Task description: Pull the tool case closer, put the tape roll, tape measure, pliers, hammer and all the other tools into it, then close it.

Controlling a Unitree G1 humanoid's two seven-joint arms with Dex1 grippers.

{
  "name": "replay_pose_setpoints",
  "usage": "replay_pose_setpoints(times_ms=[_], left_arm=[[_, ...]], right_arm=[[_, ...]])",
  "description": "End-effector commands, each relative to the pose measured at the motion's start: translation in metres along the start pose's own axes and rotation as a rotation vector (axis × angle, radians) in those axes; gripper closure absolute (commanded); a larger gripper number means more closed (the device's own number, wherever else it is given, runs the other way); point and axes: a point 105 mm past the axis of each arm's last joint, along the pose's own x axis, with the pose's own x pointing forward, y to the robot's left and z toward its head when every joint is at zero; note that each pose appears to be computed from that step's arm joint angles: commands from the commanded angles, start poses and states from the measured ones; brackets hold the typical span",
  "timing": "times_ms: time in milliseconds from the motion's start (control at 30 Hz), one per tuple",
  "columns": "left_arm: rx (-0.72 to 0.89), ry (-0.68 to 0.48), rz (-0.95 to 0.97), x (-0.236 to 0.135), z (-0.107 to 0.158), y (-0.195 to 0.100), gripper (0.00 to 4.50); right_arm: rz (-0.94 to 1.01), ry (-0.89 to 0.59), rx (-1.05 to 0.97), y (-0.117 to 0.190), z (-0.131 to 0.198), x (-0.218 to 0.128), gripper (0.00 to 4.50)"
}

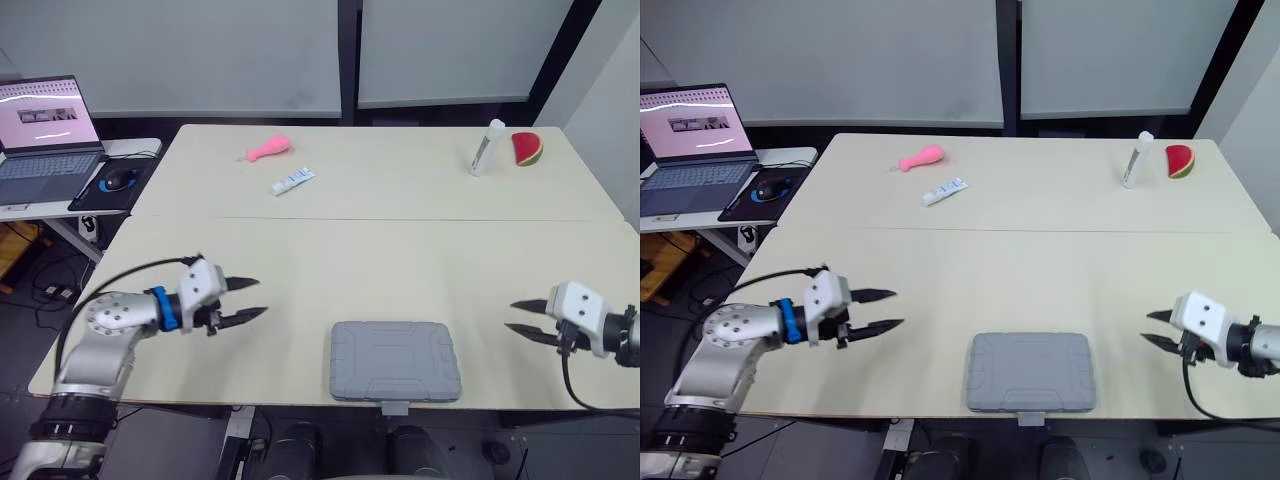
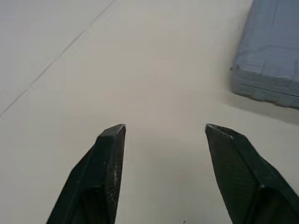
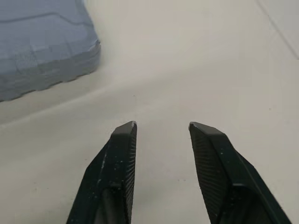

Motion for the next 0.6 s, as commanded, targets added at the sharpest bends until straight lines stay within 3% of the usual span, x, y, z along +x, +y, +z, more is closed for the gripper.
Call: replay_pose_setpoints(times_ms=[33, 100, 233, 600], left_arm=[[-0.002, -0.025, 0.079, -0.006, 0.002, 0.015, 0.5], [0.0, -0.025, 0.094, -0.004, 0.0, 0.016, 0.0], [0.005, -0.025, 0.106, 0.0, -0.001, 0.014, 0.0], [0.1, 0.061, 0.217, 0.003, -0.011, 0.027, 0.0]], right_arm=[[-0.066, -0.048, -0.019, -0.018, 0.012, -0.006, 1.63], [-0.086, -0.06, -0.013, -0.023, 0.014, -0.006, 1.23], [-0.084, -0.062, 0.008, -0.023, 0.013, -0.005, 0.03], [-0.133, -0.061, 0.032, -0.019, 0.012, -0.002, 0.03]])
